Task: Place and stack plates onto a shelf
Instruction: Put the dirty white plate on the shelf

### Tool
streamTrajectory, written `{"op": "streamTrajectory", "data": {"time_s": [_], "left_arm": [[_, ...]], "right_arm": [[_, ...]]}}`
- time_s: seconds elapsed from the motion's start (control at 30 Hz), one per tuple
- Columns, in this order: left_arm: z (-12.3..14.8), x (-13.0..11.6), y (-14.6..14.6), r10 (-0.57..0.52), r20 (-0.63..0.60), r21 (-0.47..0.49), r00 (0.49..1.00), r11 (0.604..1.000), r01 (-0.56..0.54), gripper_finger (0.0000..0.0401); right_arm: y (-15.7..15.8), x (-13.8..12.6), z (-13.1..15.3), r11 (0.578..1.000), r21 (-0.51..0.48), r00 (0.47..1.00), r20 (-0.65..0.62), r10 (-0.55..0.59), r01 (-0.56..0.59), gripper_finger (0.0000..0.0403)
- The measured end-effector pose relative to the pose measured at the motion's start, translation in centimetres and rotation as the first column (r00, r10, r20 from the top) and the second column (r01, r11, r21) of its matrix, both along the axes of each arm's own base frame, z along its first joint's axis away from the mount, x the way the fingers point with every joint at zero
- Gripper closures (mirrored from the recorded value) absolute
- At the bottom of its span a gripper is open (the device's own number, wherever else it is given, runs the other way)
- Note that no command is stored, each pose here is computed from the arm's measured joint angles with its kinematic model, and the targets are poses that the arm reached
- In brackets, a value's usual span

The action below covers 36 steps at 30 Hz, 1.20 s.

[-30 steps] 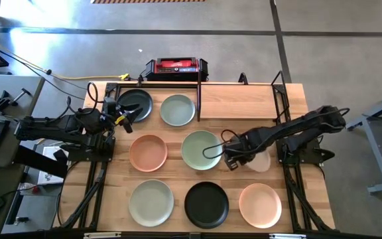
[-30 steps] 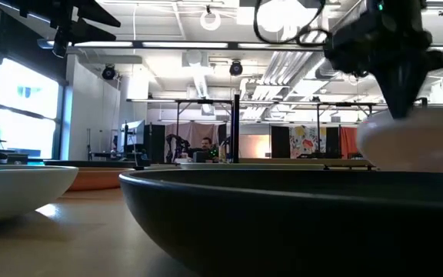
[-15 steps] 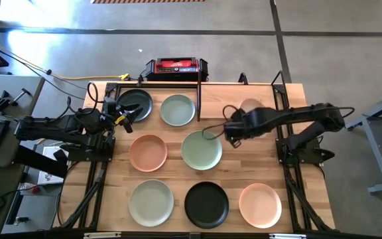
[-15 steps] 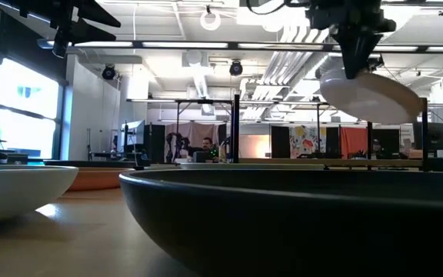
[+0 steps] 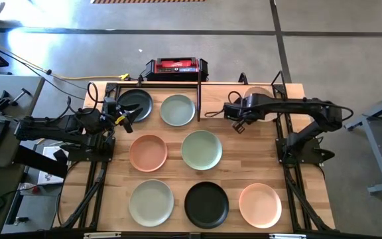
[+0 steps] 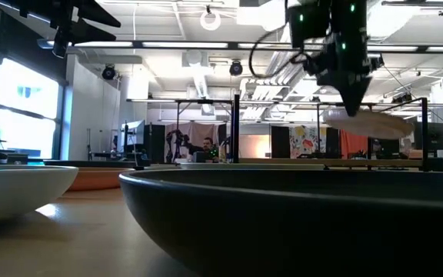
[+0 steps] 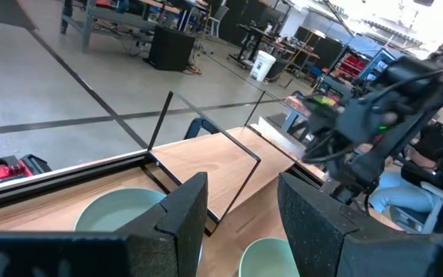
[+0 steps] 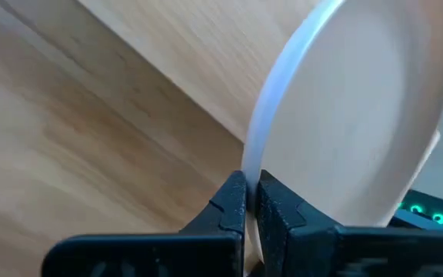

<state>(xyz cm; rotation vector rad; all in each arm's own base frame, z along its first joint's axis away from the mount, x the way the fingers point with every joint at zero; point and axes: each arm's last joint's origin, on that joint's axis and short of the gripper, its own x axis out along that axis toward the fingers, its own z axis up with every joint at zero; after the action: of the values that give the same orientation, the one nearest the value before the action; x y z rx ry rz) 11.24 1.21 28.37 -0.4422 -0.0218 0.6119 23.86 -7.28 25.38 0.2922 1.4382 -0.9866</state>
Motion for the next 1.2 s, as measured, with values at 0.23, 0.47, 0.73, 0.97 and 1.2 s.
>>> {"op": "streamTrajectory", "data": {"time_s": [0.23,0.47,0.73,0.97,1.2], "left_arm": [[0.0,0.0,0.0,0.0,0.0,0.0,1.0,1.0,0.0,0.0254],[0.0,0.0,0.0,0.0,0.0,0.0,1.0,1.0,0.0,0.0254],[0.0,0.0,0.0,0.0,0.0,0.0,1.0,1.0,0.0,0.0254],[0.0,0.0,0.0,0.0,0.0,0.0,1.0,1.0,0.0,0.0254],[0.0,0.0,0.0,0.002,0.009,-0.014,1.0,1.0,-0.002,0.0254]], "right_arm": [[-2.1,-0.6,-2.0,0.999,0.035,1.0,0.003,0.023,-0.023,0.0403],[-4.4,-1.3,-2.1,0.998,0.056,0.999,-0.007,0.044,-0.043,0.0403],[-6.5,-2.1,-2.2,0.991,0.124,0.998,0.042,0.038,-0.043,0.0403],[-7.6,-2.8,-2.2,0.975,0.22,0.995,0.097,0.004,-0.026,0.0403],[-8.2,-3.2,-2.2,0.973,0.229,0.994,0.11,-0.014,-0.012,0.04]]}}
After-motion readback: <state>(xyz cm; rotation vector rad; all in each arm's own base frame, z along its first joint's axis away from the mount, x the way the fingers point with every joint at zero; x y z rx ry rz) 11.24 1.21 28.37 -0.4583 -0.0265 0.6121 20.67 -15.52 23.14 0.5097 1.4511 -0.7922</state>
